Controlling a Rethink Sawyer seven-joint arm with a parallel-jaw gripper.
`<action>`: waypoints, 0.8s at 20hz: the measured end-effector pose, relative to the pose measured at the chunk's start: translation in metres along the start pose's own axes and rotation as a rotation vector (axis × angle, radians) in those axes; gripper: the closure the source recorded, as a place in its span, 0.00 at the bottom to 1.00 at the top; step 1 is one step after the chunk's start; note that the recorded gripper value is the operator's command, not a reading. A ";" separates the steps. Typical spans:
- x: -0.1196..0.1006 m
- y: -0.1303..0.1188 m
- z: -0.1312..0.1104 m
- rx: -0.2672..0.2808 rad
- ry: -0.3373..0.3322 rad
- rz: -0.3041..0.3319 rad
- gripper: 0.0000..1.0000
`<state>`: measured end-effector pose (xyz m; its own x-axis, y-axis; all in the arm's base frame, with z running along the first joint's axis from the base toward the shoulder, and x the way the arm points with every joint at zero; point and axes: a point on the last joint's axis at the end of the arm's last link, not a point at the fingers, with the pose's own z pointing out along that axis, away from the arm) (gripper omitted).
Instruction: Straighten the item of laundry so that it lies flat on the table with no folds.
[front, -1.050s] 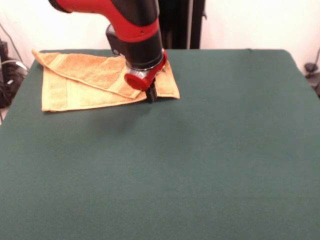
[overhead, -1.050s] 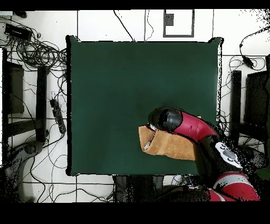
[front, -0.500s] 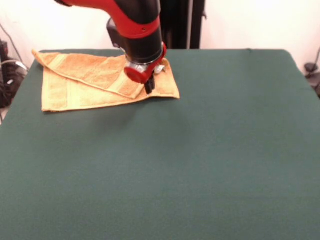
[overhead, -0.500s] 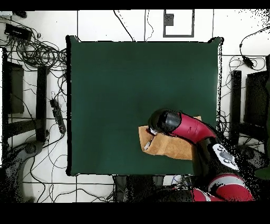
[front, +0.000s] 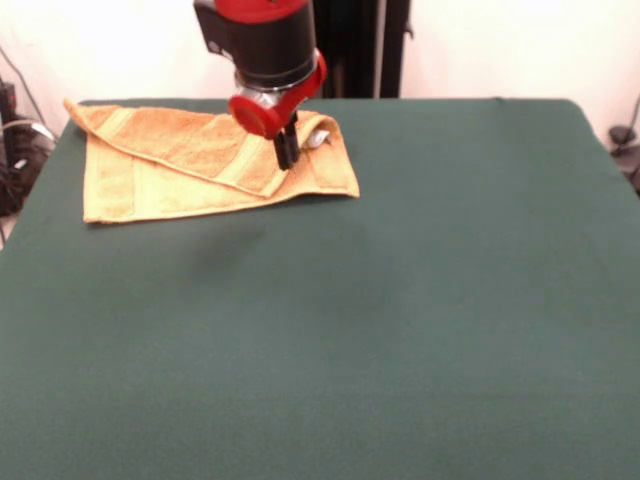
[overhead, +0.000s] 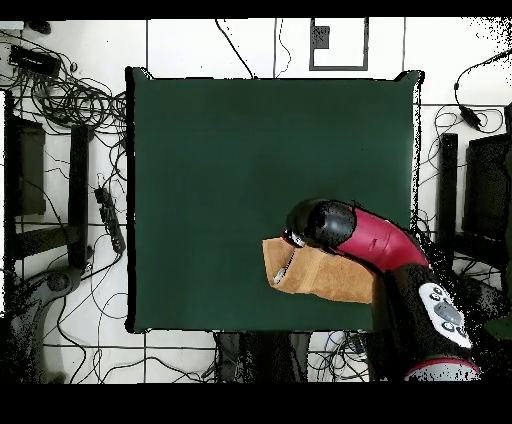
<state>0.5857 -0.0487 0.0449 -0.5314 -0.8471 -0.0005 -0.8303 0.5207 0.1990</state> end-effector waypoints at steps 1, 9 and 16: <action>-0.001 -0.001 -0.002 0.002 -0.004 0.005 1.00; -0.002 -0.001 0.007 -0.012 -0.015 0.024 1.00; -0.003 -0.004 0.015 0.023 -0.020 0.023 1.00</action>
<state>0.5881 -0.0466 0.0296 -0.5530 -0.8331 -0.0156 -0.8215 0.5420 0.1769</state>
